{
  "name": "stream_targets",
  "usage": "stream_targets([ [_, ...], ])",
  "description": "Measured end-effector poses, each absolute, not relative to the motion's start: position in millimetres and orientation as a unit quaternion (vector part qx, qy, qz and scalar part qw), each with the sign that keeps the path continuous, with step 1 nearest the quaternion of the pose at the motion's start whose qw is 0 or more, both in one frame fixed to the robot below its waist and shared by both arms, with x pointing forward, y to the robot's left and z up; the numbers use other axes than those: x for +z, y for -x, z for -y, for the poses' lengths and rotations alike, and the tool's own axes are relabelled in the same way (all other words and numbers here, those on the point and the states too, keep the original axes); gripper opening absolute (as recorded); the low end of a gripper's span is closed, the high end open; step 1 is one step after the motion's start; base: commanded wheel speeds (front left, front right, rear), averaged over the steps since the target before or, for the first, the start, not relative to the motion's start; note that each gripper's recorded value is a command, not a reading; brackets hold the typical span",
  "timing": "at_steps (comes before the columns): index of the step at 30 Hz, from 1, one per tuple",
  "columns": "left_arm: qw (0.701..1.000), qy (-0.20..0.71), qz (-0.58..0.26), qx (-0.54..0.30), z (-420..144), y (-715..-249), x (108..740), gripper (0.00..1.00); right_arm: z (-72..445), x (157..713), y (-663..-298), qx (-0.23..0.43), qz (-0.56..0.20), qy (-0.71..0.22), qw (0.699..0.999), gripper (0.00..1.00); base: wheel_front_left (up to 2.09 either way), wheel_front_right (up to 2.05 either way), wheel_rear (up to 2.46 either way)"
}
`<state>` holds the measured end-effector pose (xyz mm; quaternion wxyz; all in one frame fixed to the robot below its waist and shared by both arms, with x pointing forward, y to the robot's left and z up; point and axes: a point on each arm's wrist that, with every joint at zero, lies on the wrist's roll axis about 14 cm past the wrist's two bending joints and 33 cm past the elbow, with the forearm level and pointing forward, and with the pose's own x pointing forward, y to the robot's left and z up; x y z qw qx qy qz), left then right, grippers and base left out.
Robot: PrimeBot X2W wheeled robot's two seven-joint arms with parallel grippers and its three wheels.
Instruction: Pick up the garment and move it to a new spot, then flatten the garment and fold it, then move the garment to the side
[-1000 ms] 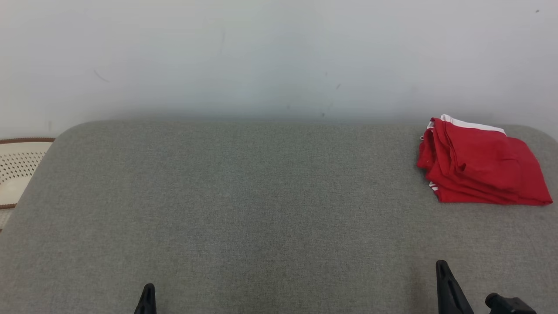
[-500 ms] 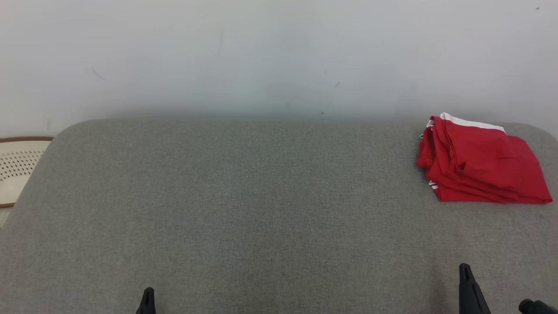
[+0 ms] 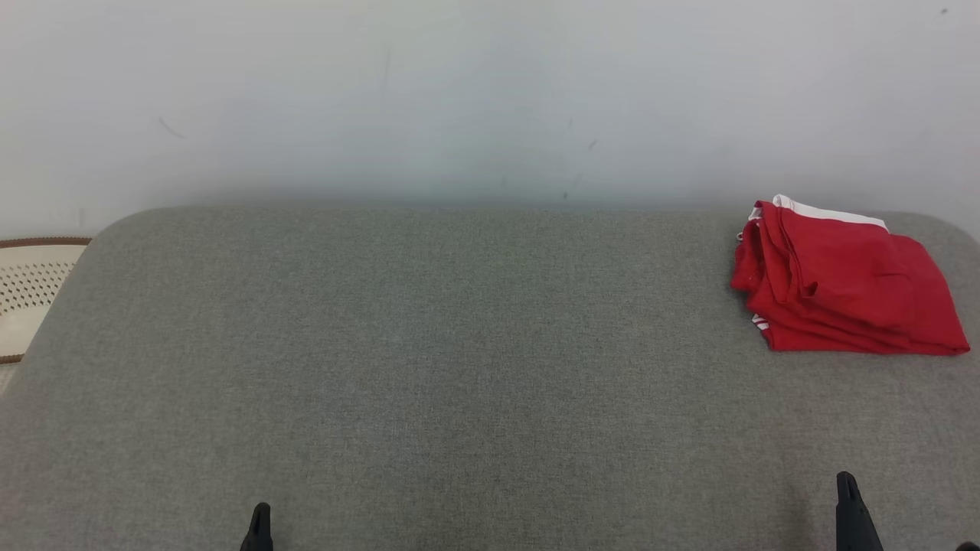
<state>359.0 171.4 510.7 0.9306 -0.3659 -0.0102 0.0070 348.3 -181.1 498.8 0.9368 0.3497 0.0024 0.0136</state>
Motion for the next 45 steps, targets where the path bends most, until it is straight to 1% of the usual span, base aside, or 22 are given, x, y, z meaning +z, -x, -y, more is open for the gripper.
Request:
stream_targets([
  [23,0.87,0.493,-0.014,-0.005,-164.3,-364.5,504.6,0.0,206.3,496.4,-346.5,-0.021,-0.005,-0.482,0.876,0.0,0.0,0.0,0.0],
  [35,0.835,0.549,-0.028,-0.01,-160.4,-365.9,500.4,0.0,217.5,496.7,-345.2,-0.033,0.0,-0.544,0.838,0.0,0.0,0.0,0.0],
  [36,0.805,0.592,-0.03,-0.018,-157.2,-369.7,502.4,0.0,225.8,497.5,-343.5,-0.038,0.006,-0.587,0.809,0.0,0.0,0.0,0.0],
  [45,0.783,0.621,-0.034,-0.021,-155.3,-370.5,501.0,0.0,231.5,496.7,-340.9,-0.041,0.01,-0.62,0.784,0.0,0.0,0.0,0.0],
])
